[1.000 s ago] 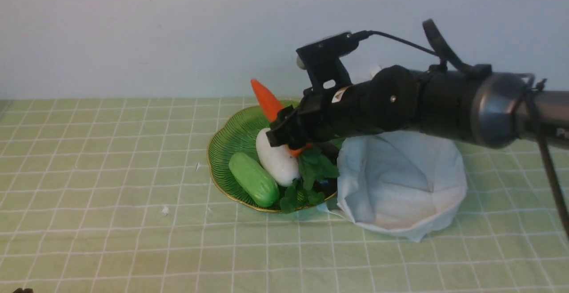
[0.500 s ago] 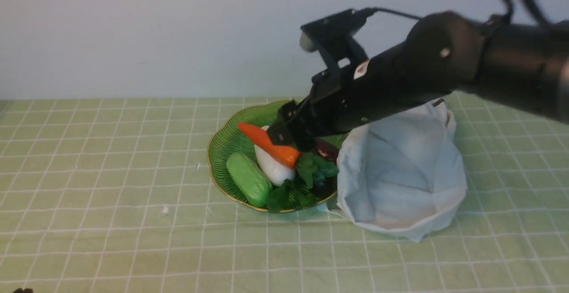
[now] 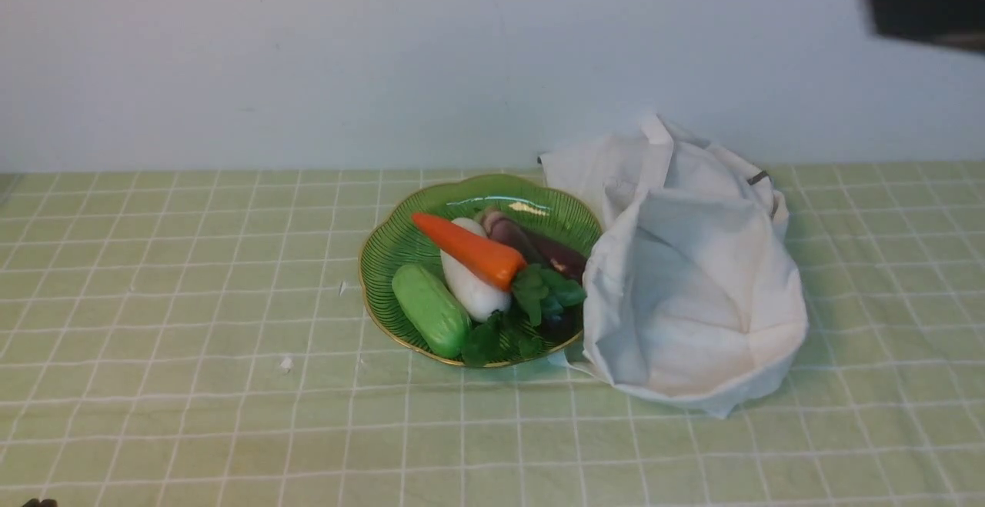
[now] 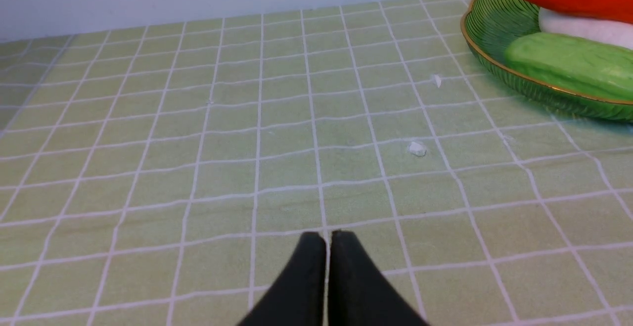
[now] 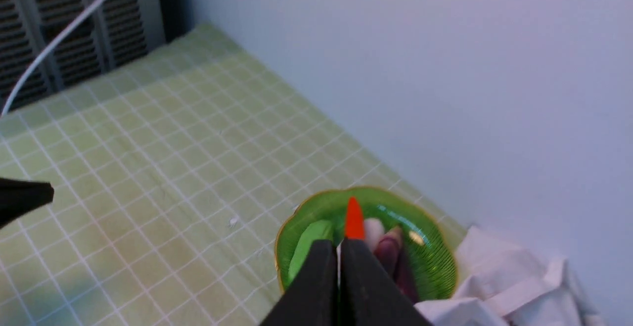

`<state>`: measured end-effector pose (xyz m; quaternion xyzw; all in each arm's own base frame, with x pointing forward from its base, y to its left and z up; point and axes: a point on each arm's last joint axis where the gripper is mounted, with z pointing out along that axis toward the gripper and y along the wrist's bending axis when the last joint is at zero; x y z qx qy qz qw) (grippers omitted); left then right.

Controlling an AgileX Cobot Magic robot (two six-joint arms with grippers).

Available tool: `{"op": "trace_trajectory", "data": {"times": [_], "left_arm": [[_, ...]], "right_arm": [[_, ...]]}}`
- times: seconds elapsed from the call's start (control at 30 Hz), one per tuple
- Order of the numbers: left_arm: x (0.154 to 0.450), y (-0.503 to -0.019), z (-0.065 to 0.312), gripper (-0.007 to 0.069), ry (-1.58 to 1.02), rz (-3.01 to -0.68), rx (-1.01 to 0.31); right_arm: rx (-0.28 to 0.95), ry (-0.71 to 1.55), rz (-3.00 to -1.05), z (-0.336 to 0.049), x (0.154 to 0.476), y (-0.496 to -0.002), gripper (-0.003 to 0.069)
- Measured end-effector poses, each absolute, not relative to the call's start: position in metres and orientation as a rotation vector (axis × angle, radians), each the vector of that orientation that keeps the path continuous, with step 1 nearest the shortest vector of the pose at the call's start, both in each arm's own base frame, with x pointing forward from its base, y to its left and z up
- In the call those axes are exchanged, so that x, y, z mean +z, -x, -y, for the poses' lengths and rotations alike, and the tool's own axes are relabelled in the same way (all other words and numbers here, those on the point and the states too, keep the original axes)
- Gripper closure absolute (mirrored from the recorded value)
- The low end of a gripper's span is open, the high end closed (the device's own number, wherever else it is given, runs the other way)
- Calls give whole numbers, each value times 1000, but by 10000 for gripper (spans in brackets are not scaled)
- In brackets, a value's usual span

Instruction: Take vegetables from bag on green coffee tablecloth place on plate.

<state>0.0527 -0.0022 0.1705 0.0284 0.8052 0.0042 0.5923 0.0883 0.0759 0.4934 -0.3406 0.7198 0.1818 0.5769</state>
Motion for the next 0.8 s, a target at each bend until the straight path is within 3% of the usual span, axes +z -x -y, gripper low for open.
{"op": "trace_trajectory", "data": {"times": [0.17, 0.33, 0.5, 0.8], "left_arm": [[170, -53, 2, 629, -66, -1872, 10], [170, -53, 2, 629, -66, -1872, 10], [170, -53, 2, 629, -66, -1872, 10], [170, -53, 2, 629, -66, -1872, 10]], "right_arm": [[441, 697, -1522, -46, 467, -48, 673], [443, 565, -1354, -29, 395, -32, 674], [439, 468, -1218, -22, 348, -28, 673], [432, 449, -1207, -22, 321, -31, 673]]}}
